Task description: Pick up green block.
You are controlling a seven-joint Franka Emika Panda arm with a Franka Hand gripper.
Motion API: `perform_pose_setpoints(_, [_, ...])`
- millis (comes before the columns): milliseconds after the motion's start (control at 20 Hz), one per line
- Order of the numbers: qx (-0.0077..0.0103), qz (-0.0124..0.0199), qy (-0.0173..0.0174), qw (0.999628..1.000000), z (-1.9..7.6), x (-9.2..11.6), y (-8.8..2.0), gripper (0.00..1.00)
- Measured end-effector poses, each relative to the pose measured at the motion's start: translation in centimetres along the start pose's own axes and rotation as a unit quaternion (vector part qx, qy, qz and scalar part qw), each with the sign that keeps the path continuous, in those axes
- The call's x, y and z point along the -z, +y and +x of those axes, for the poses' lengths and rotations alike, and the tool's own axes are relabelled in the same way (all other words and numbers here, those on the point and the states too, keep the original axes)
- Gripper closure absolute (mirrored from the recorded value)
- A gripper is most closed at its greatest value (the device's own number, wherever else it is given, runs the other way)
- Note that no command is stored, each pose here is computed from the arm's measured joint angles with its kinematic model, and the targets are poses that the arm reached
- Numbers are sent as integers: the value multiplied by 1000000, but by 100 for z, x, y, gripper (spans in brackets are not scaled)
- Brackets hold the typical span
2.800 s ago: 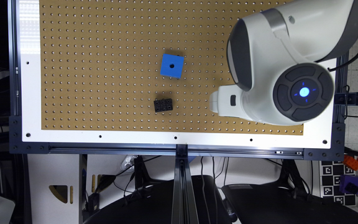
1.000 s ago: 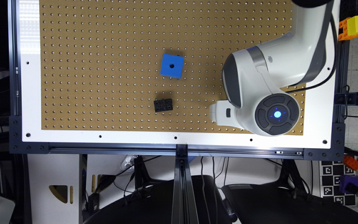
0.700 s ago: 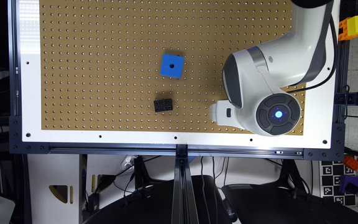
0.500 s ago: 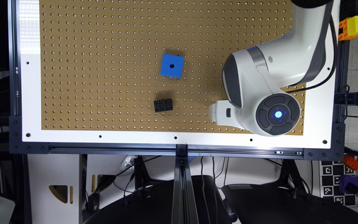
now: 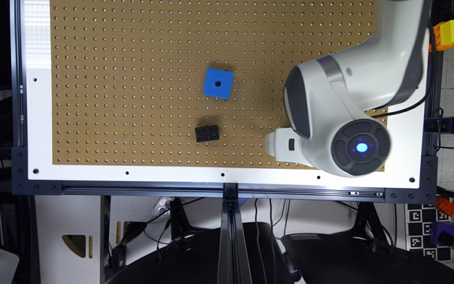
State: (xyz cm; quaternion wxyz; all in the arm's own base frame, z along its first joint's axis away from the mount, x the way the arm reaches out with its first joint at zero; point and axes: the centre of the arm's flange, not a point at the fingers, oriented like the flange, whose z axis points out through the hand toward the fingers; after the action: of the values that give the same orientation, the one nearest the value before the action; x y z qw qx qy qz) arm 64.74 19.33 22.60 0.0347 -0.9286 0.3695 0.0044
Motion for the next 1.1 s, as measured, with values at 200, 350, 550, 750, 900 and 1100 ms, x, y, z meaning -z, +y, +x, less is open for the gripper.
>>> perform_pose_setpoints(200, [272,-3509,152,999994,-6,99,0,100])
perform_pose_setpoints(350, [731,-2152,3515,999991,-11,251,-12,100])
perform_pose_setpoints(550, [1178,-5229,5410,999971,-33,455,-16,100])
perform_pose_setpoints(750, [542,-4165,10319,999938,-62,723,-24,100])
perform_pose_setpoints(900, [-292,-6334,11186,999917,-93,857,-23,100])
perform_pose_setpoints(1100, [-550,-6984,10862,999916,-94,855,-20,100])
